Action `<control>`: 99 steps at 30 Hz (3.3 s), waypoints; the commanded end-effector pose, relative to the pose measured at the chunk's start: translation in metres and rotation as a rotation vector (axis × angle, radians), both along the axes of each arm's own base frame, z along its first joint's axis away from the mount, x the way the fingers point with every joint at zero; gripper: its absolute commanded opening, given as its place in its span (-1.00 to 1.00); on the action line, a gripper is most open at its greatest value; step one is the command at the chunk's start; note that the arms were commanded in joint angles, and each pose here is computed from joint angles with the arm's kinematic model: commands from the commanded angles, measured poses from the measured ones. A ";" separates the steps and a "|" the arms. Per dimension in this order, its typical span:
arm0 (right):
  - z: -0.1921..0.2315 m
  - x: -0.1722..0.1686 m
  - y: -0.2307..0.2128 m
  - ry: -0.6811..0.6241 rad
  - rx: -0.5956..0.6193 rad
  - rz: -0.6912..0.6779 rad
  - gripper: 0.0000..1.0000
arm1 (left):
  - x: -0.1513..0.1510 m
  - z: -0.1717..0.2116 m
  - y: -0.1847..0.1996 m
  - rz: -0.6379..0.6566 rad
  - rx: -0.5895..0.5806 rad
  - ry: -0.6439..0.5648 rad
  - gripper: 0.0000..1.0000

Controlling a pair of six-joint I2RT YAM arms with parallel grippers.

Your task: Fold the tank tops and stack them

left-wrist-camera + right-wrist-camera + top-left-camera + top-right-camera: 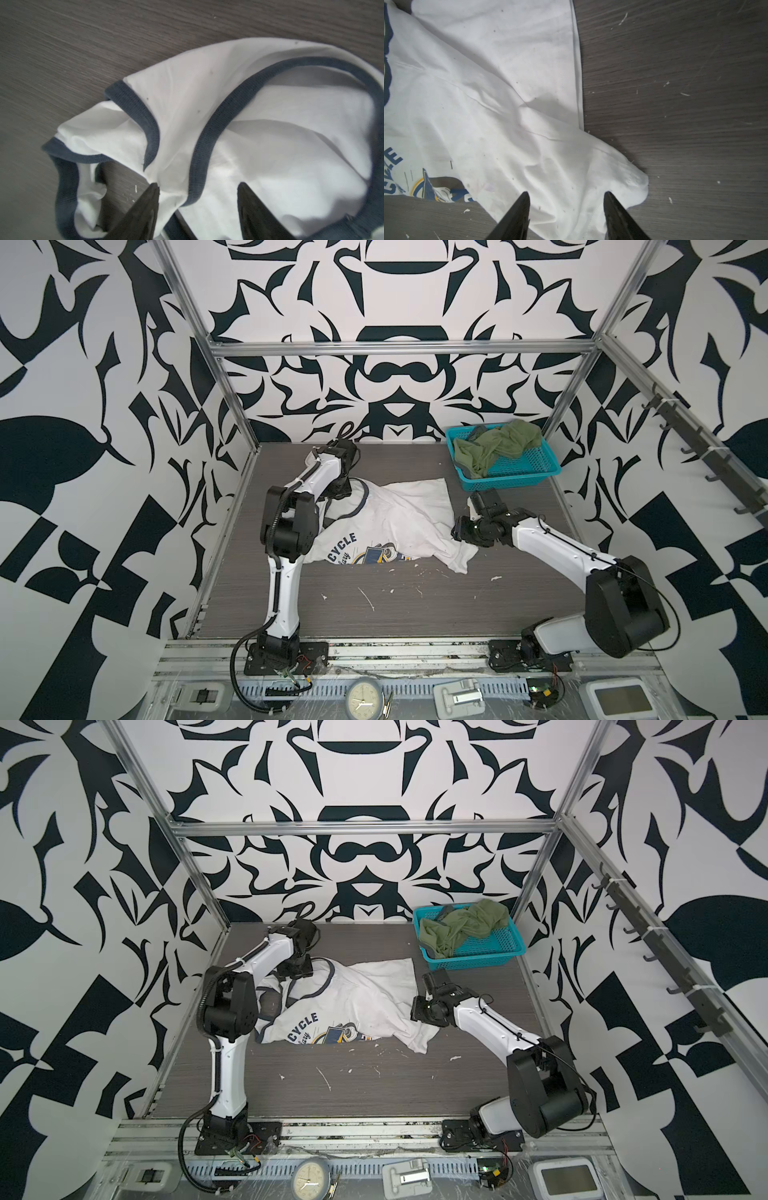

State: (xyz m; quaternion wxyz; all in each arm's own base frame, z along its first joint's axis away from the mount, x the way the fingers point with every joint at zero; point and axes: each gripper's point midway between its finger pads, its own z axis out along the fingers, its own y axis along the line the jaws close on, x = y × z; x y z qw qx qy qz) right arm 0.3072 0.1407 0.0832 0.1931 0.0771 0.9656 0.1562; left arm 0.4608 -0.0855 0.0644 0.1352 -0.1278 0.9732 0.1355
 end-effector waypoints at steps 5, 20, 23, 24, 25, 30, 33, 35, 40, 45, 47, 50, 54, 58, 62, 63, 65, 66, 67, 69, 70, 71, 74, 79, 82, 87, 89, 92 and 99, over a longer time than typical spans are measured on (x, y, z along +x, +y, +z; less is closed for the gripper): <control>0.003 0.004 -0.002 -0.029 -0.012 0.002 0.18 | -0.025 -0.007 0.025 -0.034 0.201 0.150 0.18; -0.003 0.004 0.001 -0.006 -0.004 0.007 0.17 | -0.023 0.032 0.059 0.060 0.308 0.038 -0.28; -0.004 0.004 0.001 -0.004 -0.003 0.008 0.17 | -0.022 0.033 0.064 0.069 0.309 0.039 -0.28; -0.004 0.004 0.001 -0.002 -0.004 0.008 0.17 | -0.023 0.033 0.066 0.072 0.312 0.042 -0.28; -0.005 0.004 0.001 -0.002 -0.004 0.007 0.17 | -0.023 0.033 0.066 0.073 0.311 0.043 -0.28; -0.007 0.003 0.001 0.005 -0.008 0.010 0.17 | -0.023 0.032 0.069 0.078 0.306 0.044 -0.27; -0.007 0.004 0.001 0.006 -0.008 0.010 0.16 | -0.023 0.031 0.070 0.083 0.308 0.047 -0.34; -0.008 0.003 0.001 0.006 -0.008 0.011 0.16 | -0.022 0.029 0.071 0.084 0.304 0.049 -0.38; -0.007 0.004 0.000 0.003 -0.010 0.009 0.16 | -0.021 0.027 0.075 0.093 0.303 0.049 -0.54; -0.005 0.005 0.000 -0.004 -0.014 0.006 0.16 | -0.020 0.030 0.079 0.111 0.286 0.023 -0.76; -0.004 0.005 -0.001 -0.006 -0.018 0.005 0.16 | -0.020 0.037 0.078 0.116 0.252 -0.005 -0.85; -0.002 0.007 -0.003 -0.015 -0.032 0.007 0.16 | -0.021 0.055 0.069 0.108 0.165 -0.083 -0.97; 0.004 0.014 -0.008 -0.023 -0.020 -0.006 0.16 | -0.030 0.099 0.057 0.090 0.026 -0.251 -1.00; 0.004 0.020 -0.020 -0.014 0.002 -0.046 0.16 | -0.051 0.135 0.055 0.087 -0.077 -0.408 -1.00; -0.003 0.026 -0.037 0.012 0.014 -0.095 0.15 | -0.079 0.151 0.061 0.112 -0.156 -0.504 -1.00; -0.004 0.027 -0.040 0.017 0.027 -0.105 0.15 | -0.086 0.154 0.065 0.128 -0.172 -0.525 -1.00; -0.007 0.030 -0.041 0.032 0.049 -0.117 0.11 | -0.099 0.157 0.074 0.160 -0.208 -0.563 -1.00; -0.009 0.029 -0.040 0.043 0.052 -0.114 0.09 | -0.103 0.156 0.079 0.179 -0.232 -0.574 -1.00; -0.012 0.027 -0.040 0.056 0.049 -0.112 0.08 | -0.109 0.158 0.084 0.197 -0.263 -0.589 -1.00; -0.020 0.025 -0.039 0.082 0.056 -0.119 0.06 | -0.116 0.155 0.091 0.222 -0.283 -0.586 -1.00; -0.025 0.022 -0.040 0.100 0.051 -0.123 0.06 | -0.118 0.152 0.093 0.225 -0.282 -0.577 -1.00; -0.029 0.019 -0.041 0.115 0.042 -0.131 0.06 | -0.119 0.150 0.094 0.225 -0.278 -0.566 -1.00; -0.040 0.010 -0.045 0.148 0.027 -0.148 0.11 | -0.121 0.142 0.092 0.218 -0.281 -0.535 -1.00; -0.050 -0.001 -0.049 0.186 0.018 -0.173 0.12 | -0.120 0.135 0.093 0.220 -0.276 -0.516 -1.00; -0.056 -0.006 -0.048 0.210 0.025 -0.178 0.12 | -0.119 0.135 0.093 0.221 -0.276 -0.518 -1.00; -0.057 -0.009 -0.041 0.216 0.050 -0.164 -0.09 | -0.117 0.137 0.093 0.220 -0.271 -0.518 -1.00; -0.053 -0.006 -0.040 0.203 0.055 -0.160 -0.33 | -0.115 0.139 0.094 0.221 -0.270 -0.521 -1.00; -0.033 0.005 -0.042 0.130 0.028 -0.139 -0.64 | -0.112 0.149 0.096 0.225 -0.271 -0.543 -1.00; 0.112 0.052 -0.061 -0.218 -0.090 -0.111 -1.00 | -0.089 0.235 0.115 0.244 -0.312 -0.687 -1.00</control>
